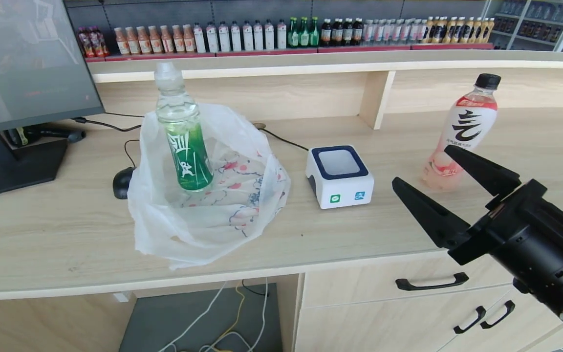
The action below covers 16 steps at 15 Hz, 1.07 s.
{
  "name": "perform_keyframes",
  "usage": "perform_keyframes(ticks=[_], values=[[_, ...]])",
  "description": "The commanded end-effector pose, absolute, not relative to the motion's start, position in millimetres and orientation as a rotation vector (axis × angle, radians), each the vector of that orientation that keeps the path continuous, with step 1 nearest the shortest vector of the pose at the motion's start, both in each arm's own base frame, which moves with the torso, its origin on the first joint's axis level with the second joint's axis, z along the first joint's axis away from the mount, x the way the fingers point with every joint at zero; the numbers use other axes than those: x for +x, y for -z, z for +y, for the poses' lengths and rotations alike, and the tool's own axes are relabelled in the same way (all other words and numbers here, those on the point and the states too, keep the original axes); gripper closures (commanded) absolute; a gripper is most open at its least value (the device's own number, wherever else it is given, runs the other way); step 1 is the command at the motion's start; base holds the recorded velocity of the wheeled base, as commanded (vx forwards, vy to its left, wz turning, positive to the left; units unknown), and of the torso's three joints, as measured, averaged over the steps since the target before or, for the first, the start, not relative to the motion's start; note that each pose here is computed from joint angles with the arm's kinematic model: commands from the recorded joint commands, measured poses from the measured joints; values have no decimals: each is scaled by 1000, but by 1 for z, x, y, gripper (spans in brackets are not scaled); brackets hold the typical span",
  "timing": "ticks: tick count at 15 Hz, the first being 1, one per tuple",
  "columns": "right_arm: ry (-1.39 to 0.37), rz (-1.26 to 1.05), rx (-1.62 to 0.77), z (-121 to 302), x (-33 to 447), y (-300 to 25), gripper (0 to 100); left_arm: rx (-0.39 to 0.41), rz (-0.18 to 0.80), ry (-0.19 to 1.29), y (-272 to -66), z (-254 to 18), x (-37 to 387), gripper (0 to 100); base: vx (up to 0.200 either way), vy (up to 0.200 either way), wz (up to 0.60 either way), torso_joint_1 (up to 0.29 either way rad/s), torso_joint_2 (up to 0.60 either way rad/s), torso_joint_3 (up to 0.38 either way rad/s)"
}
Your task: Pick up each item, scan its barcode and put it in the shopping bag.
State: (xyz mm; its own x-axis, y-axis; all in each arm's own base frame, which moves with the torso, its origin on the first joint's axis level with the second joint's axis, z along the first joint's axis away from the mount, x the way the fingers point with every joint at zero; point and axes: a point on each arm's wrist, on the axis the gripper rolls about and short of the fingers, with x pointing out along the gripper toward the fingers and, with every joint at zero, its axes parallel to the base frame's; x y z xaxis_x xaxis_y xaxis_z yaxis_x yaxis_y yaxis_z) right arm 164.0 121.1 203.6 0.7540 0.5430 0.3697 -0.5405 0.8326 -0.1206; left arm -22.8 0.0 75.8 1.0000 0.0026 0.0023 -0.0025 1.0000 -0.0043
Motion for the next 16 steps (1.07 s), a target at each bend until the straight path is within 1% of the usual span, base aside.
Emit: perform_keyframes(ticks=[1,14,16], values=[[-592,-403,-9,121,164,-203,0,-5,-3,-3,-76,0,-23,0,0,-200,0,2,-2,2],[-593,-404,-10,123,166,-203,0,-5,-3,-3,-76,0,-23,0,0,-200,0,1,2,3],[-593,-403,-8,123,166,-203,0,-3,-3,-3,-76,0,-23,0,0,0,0,0,0,0]])
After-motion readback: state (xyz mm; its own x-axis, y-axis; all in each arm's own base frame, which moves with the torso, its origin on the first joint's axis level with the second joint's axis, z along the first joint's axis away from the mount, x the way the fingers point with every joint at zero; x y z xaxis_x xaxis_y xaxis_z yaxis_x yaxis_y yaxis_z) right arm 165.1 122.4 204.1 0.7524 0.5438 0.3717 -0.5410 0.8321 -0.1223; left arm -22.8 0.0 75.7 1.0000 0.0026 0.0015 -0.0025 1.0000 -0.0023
